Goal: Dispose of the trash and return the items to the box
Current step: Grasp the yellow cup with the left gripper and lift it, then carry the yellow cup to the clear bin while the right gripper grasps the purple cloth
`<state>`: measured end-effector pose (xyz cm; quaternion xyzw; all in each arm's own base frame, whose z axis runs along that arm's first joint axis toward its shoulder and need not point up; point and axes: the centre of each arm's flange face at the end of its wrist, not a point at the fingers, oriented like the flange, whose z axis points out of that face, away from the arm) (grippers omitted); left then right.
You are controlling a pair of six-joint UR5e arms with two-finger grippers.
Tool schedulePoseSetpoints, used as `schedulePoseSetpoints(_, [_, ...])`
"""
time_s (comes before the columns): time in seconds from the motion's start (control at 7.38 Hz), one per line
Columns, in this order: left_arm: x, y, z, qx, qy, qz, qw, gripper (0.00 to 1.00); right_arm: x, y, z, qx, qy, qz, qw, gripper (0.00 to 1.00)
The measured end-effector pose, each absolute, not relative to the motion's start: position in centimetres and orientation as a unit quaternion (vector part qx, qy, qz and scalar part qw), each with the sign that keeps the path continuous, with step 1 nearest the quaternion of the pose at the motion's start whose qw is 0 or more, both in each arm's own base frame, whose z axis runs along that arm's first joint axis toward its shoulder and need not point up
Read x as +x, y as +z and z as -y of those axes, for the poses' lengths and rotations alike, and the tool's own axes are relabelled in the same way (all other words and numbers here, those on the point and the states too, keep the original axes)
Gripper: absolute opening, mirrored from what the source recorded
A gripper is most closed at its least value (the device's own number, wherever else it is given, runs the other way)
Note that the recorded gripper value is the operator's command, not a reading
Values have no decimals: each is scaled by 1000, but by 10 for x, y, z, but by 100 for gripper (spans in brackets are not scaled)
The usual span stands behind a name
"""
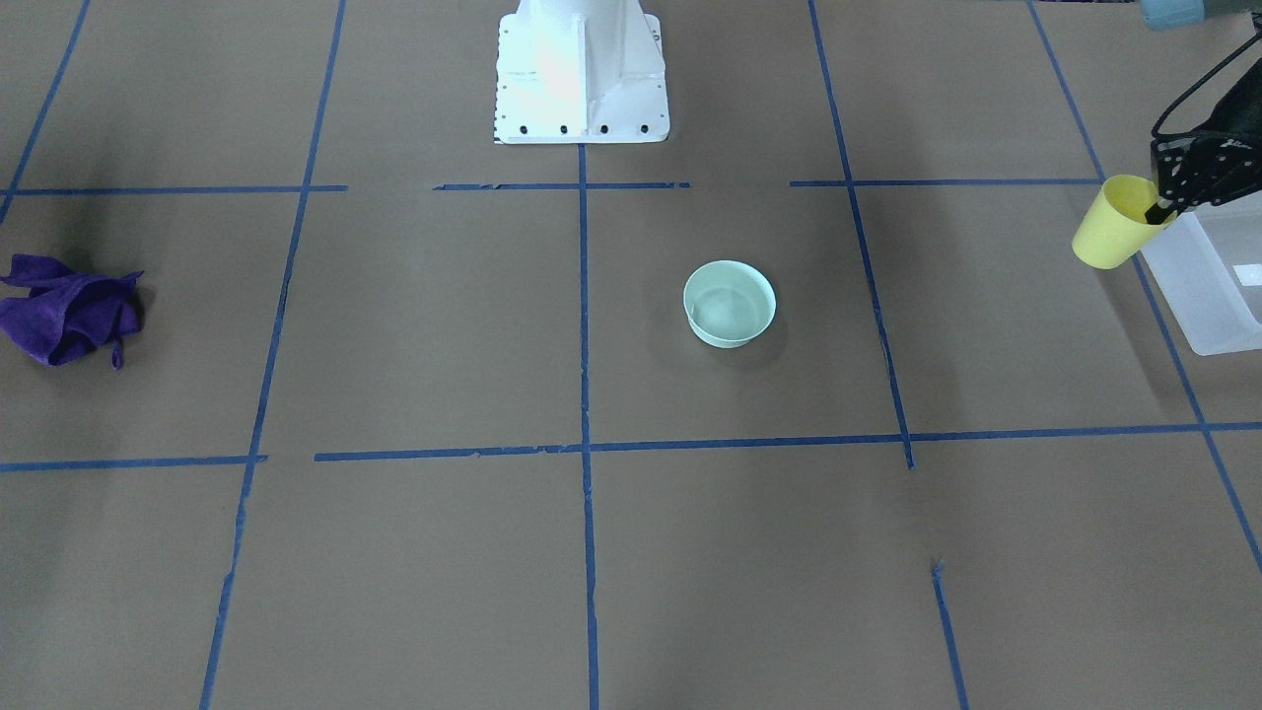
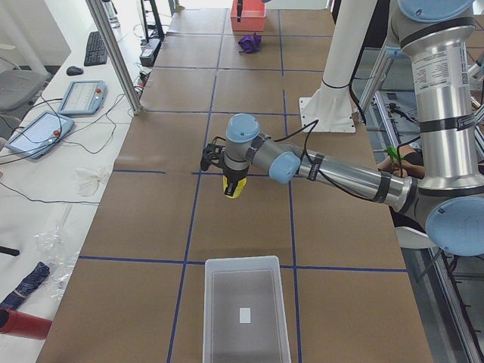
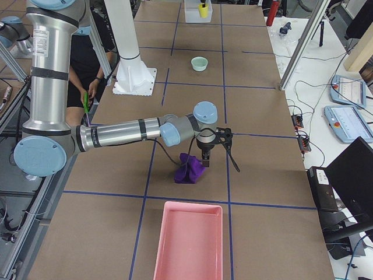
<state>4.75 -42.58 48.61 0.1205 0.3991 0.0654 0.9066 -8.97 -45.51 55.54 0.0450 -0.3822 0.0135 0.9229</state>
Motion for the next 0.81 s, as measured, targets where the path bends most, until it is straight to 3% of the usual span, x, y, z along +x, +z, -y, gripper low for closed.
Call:
schedulePoseSetpoints(0.41, [-17, 483, 453, 144, 73, -362, 918, 0, -163, 558, 437, 50, -20, 355, 933, 100])
schedulePoseSetpoints(0.81, [-70, 504, 460, 161, 63, -329, 929, 0, -164, 595, 412, 22, -26, 331, 943, 100])
